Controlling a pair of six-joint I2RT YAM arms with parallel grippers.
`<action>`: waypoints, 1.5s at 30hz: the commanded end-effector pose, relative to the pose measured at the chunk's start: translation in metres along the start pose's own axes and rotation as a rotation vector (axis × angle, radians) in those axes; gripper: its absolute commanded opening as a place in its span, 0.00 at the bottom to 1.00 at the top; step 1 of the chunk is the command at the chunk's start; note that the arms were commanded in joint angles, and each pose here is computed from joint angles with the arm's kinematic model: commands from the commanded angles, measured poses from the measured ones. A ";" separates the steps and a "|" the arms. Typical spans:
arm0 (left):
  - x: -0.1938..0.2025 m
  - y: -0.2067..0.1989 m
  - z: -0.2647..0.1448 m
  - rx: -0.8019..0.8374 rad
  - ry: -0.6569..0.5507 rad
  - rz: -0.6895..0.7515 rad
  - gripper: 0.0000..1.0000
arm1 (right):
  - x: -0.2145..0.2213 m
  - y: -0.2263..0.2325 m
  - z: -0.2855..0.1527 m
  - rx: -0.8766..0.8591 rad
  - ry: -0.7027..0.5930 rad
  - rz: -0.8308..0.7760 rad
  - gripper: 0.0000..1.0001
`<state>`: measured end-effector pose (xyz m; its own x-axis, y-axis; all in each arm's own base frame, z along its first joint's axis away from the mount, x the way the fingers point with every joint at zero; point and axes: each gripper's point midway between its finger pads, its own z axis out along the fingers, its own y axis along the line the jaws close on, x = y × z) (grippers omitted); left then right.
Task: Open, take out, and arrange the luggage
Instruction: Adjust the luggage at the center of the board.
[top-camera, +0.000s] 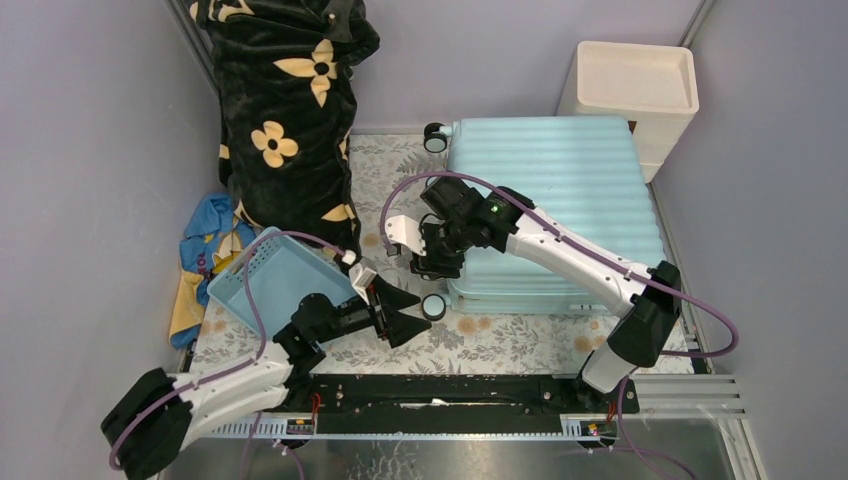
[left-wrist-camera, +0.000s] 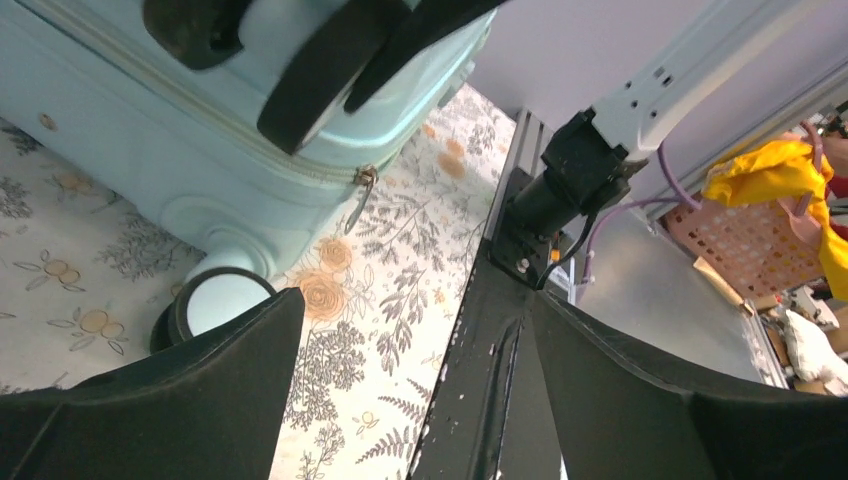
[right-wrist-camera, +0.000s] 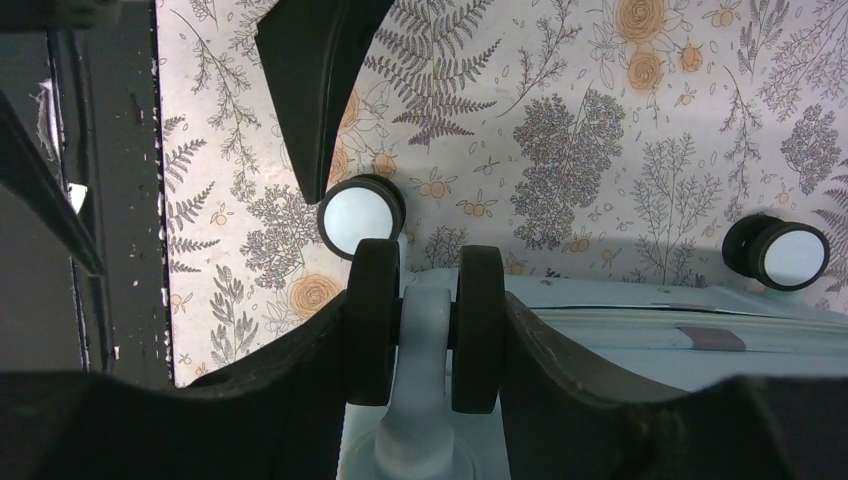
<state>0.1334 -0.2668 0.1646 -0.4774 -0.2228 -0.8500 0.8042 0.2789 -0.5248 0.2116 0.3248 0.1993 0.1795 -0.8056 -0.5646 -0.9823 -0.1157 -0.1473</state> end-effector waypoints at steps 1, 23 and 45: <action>-0.005 -0.013 0.007 0.091 -0.055 0.069 0.89 | -0.033 0.000 -0.023 0.025 -0.129 -0.033 0.21; 0.002 0.017 0.044 -0.060 -0.180 0.161 0.66 | -0.063 -0.023 -0.040 0.129 -0.237 0.051 0.08; 0.017 0.043 0.075 -0.262 -0.221 0.175 0.49 | -0.055 -0.029 -0.044 0.135 -0.269 0.126 0.08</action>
<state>0.1741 -0.3268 0.1107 -0.2909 -0.2508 -0.9233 0.7643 0.5196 -0.3819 0.2136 0.3285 0.2055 0.0172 -0.7792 -0.6266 -0.9985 0.0197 -0.0519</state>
